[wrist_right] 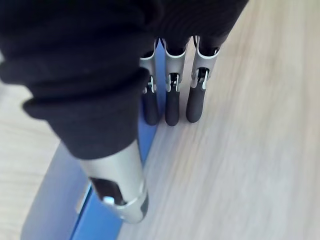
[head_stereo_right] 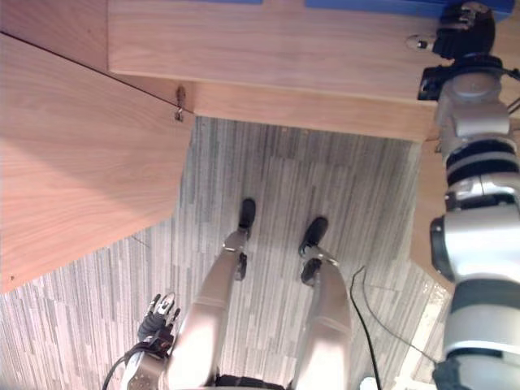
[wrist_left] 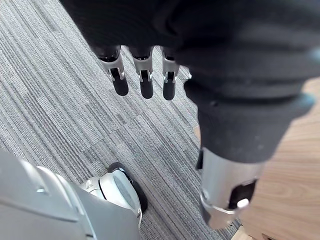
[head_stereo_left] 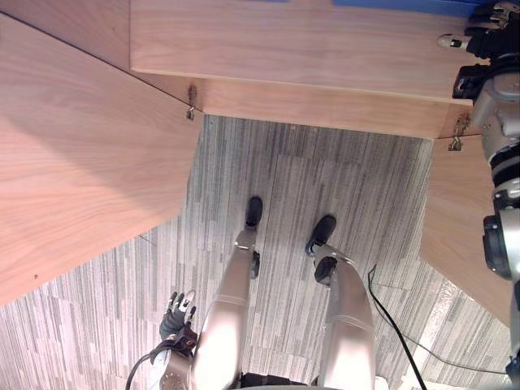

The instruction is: Walk over to the cabinet, pick up the folder, carry it to the office cabinet, place the folder inside the office cabinet, then close the office cabinet door

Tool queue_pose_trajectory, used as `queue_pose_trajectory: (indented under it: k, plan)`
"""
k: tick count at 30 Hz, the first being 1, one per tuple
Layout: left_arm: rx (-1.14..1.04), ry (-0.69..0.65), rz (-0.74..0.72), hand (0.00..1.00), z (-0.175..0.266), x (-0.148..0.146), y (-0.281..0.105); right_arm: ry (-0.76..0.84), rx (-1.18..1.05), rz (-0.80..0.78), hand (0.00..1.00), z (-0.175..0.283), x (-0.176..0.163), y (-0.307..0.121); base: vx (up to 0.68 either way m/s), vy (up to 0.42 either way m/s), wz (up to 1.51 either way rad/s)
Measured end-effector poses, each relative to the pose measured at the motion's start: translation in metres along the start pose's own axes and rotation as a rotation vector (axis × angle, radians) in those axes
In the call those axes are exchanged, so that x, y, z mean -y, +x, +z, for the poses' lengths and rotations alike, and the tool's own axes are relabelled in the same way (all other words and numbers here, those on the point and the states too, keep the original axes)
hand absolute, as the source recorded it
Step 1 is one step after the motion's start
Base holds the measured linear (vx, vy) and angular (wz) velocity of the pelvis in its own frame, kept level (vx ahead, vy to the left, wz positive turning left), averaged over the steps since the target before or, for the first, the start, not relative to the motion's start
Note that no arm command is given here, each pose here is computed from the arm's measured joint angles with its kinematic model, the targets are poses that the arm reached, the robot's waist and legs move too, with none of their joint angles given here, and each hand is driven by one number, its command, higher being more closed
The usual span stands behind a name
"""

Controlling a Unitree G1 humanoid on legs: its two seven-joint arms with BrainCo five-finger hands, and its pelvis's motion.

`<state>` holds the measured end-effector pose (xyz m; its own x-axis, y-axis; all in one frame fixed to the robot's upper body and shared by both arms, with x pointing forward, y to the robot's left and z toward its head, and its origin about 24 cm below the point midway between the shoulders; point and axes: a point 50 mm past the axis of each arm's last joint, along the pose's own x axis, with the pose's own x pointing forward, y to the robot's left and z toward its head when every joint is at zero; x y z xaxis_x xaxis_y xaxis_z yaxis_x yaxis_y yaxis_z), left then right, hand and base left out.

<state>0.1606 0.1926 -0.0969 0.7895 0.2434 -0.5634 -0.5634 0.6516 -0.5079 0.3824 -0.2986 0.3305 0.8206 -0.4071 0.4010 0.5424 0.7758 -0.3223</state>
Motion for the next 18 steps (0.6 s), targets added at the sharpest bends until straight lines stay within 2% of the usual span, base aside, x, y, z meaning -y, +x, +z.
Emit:
queue_pose_trajectory:
  k: [4,9,14,18]
  plan:
    - [0.005,-0.012,-0.032,0.0,0.001,0.0,0.0,-0.208,0.14,0.098,0.0,0.014,-0.007,-0.006,0.02,-0.032,-0.14]
    - [0.008,-0.016,-0.072,0.0,0.005,-0.004,0.0,-0.518,0.27,0.406,0.0,0.01,-0.054,-0.029,0.02,-0.039,-0.18]
    - [0.009,-0.014,-0.077,0.0,0.007,-0.008,0.0,-0.618,0.299,0.615,0.0,-0.011,-0.09,-0.052,0.04,-0.046,-0.13]
    - [0.008,-0.015,-0.062,0.0,0.009,-0.016,-0.001,-0.566,0.155,0.773,0.0,-0.069,-0.13,-0.083,0.1,-0.031,-0.13]
